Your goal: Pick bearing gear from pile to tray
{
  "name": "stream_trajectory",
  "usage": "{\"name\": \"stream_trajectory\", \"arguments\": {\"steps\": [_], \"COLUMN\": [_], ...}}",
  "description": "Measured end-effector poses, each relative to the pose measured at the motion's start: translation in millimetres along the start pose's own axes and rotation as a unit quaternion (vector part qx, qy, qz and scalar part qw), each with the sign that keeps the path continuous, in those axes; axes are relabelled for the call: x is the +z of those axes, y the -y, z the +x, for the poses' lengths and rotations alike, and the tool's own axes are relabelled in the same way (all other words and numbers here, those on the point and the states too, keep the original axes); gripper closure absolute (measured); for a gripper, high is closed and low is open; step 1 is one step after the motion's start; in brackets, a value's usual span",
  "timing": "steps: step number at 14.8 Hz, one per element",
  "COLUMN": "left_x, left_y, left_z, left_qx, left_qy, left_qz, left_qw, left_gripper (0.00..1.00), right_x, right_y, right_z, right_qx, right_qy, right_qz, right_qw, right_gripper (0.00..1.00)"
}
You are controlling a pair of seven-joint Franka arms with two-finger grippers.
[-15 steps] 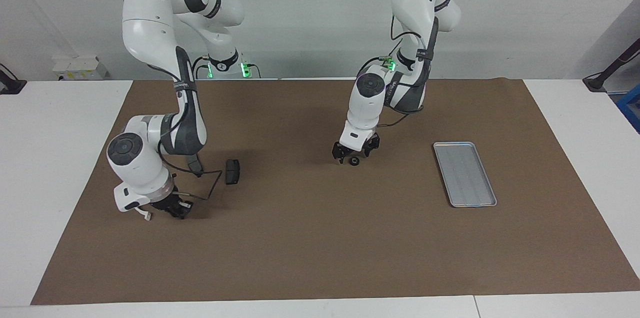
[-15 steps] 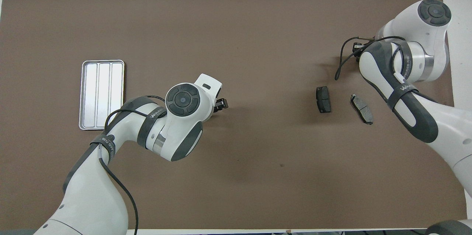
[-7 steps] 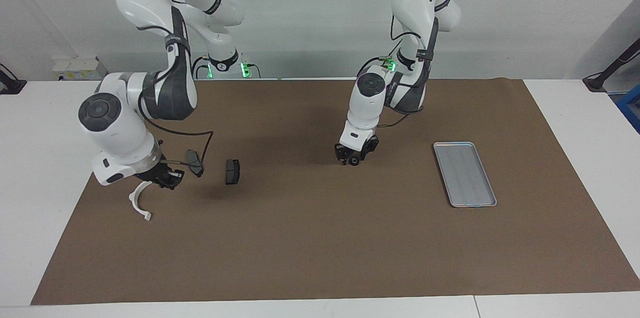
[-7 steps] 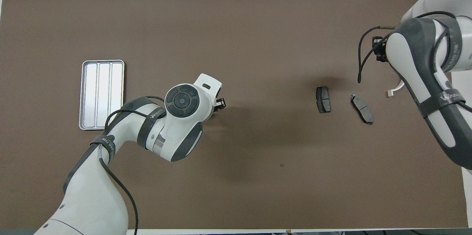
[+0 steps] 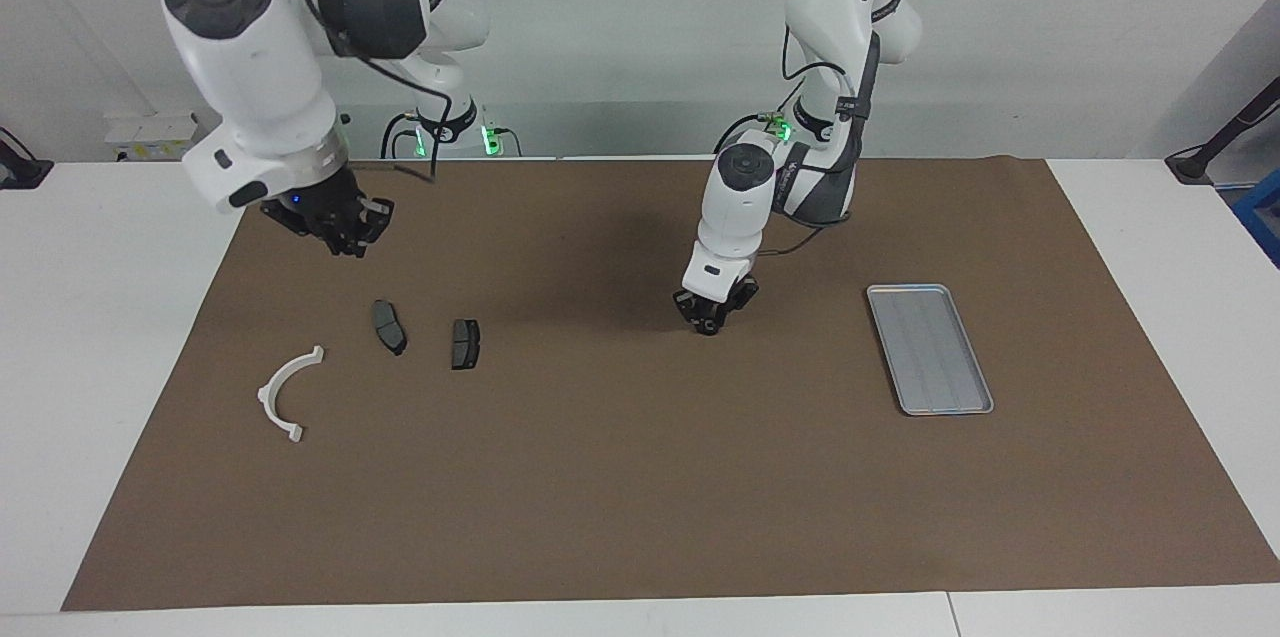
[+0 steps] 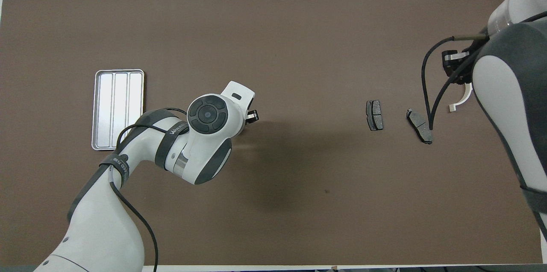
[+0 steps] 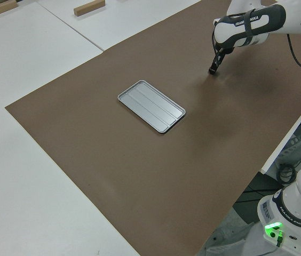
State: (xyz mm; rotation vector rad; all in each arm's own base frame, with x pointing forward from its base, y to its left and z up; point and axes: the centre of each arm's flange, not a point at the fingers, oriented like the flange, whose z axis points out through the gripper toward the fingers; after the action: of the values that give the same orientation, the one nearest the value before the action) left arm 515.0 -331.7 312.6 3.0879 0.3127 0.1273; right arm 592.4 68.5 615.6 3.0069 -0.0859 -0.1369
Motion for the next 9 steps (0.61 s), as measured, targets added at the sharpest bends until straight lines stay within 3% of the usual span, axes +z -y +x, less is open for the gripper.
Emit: {"name": "stream_trajectory", "arguments": {"steps": [2, 5, 9], "left_x": [-38.6, -135.8, -215.2], "left_y": [24.1, 111.8, 256.7], "left_z": [44.9, 124.4, 162.1], "left_qx": [0.007, 0.006, 0.017], "left_qy": [-0.008, -0.02, -0.022], "left_qz": [0.012, 0.022, 0.036], "left_qw": [1.0, 1.0, 0.999], "left_gripper": [0.65, 0.65, 0.65], "right_x": [-22.5, -32.6, -32.0], "right_y": [8.3, 10.1, 15.5], "right_z": [-20.3, -29.4, -30.5], "right_qx": [-0.01, -0.013, -0.003], "right_qy": [-0.008, -0.013, -0.011], "right_qz": [0.0, 0.004, 0.011], "right_qw": [1.0, 1.0, 1.0], "right_gripper": [0.76, 0.76, 0.76]}}
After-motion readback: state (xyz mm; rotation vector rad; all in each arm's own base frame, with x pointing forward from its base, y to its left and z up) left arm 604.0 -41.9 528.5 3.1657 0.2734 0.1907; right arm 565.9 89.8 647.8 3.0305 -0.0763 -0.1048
